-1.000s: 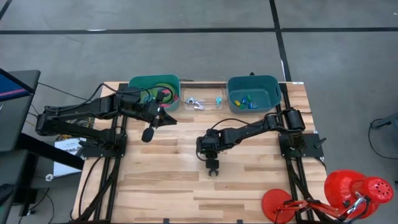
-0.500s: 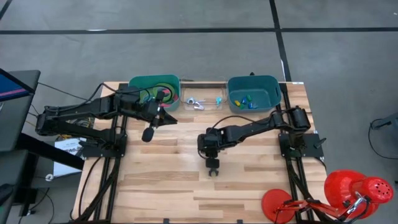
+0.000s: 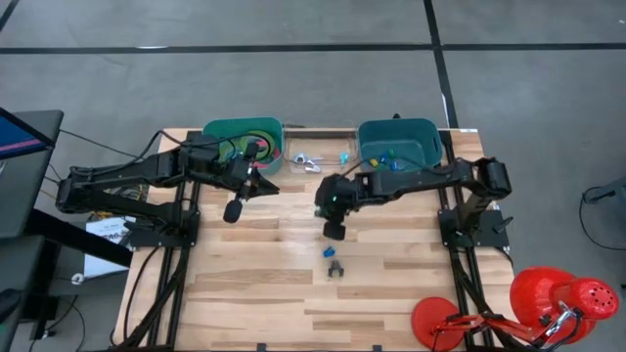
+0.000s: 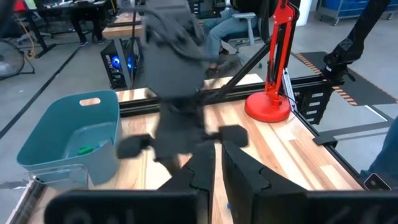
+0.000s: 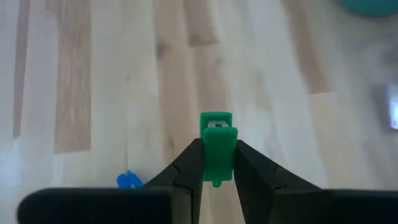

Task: Pick and place Stapler, Stapler remover, tape
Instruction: Put the green stapler into the dark blue bin, then put the blue stapler into the dark blue bin

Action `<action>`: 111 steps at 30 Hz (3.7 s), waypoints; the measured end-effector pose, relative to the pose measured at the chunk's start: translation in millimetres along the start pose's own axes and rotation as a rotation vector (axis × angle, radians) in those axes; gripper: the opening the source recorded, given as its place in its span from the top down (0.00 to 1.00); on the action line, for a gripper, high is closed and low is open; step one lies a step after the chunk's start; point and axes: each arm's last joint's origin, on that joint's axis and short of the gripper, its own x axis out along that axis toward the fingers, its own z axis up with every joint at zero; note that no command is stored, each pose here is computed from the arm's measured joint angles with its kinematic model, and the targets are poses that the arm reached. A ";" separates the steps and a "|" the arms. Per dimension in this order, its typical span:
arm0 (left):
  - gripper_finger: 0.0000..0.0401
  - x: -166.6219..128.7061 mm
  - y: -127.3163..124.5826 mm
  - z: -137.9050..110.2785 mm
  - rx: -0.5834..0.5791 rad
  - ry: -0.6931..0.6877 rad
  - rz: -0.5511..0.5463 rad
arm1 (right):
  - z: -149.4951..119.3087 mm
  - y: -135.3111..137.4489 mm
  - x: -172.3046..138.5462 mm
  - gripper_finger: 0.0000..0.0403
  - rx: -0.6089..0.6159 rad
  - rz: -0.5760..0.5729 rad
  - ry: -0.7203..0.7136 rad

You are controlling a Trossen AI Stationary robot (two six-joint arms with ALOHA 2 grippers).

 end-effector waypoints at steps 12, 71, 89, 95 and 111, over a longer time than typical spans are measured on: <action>0.95 0.0 0.1 0.5 0.002 -0.005 0.001 | 3.1 -67.5 -59.9 0.83 0.152 -0.112 -0.070; 0.95 -0.2 0.8 5.6 0.016 -0.055 0.009 | -61.0 -186.5 -102.1 0.49 0.571 -0.409 0.215; 0.95 -0.3 1.0 6.9 0.020 -0.068 0.011 | -32.9 -109.7 -111.3 0.41 0.240 -0.235 0.080; 0.95 -0.3 1.0 7.0 0.020 -0.070 0.011 | -27.7 -69.7 -110.2 0.41 0.047 -0.090 0.066; 0.95 -0.7 1.3 9.9 0.027 -0.094 0.015 | -23.7 18.1 -88.5 0.41 -0.331 0.096 0.039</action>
